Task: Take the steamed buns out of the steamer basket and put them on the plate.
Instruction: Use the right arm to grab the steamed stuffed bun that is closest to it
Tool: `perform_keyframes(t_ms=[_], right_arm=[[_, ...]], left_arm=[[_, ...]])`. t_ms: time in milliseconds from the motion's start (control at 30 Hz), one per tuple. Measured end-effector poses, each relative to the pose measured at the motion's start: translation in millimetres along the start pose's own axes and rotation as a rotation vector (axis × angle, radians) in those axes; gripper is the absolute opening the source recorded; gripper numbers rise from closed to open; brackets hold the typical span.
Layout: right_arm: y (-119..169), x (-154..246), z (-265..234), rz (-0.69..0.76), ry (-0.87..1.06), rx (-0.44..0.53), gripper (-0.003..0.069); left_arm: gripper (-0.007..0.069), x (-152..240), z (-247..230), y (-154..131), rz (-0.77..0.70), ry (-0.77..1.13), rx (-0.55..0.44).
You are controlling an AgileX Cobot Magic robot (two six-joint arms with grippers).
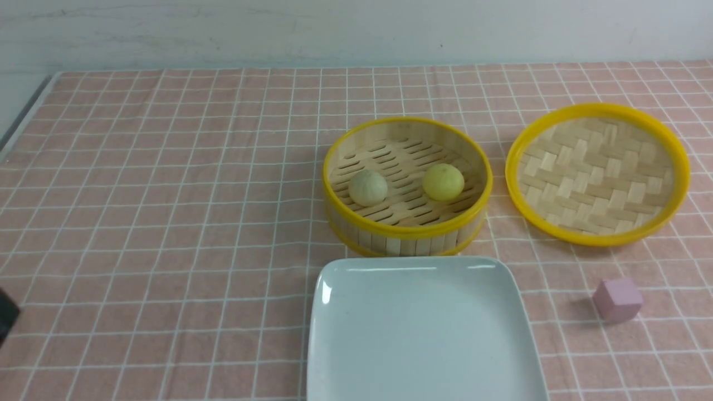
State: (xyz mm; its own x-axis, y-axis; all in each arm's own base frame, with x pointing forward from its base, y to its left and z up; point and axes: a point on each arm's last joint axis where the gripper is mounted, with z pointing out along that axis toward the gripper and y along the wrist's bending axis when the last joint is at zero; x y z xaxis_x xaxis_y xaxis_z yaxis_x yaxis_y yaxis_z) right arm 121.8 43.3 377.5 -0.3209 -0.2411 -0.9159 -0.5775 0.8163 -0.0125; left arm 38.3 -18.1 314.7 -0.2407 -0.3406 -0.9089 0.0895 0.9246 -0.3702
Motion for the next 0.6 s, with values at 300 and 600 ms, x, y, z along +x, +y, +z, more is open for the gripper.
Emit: perform_keyframes(t_ms=[300,600], right_arm=[[-41.6,-58.1,37.0,-0.033,0.118,-0.133,0.024],[-92.0,-91.9,107.7,-0.099,0.244,-0.19,0.024]], left_arm=[[0.0331,-21.0,36.3,-19.3,0.255,0.182,0.189],[0.0306,-22.8,54.8,-16.0,0.356,0.223,0.2]])
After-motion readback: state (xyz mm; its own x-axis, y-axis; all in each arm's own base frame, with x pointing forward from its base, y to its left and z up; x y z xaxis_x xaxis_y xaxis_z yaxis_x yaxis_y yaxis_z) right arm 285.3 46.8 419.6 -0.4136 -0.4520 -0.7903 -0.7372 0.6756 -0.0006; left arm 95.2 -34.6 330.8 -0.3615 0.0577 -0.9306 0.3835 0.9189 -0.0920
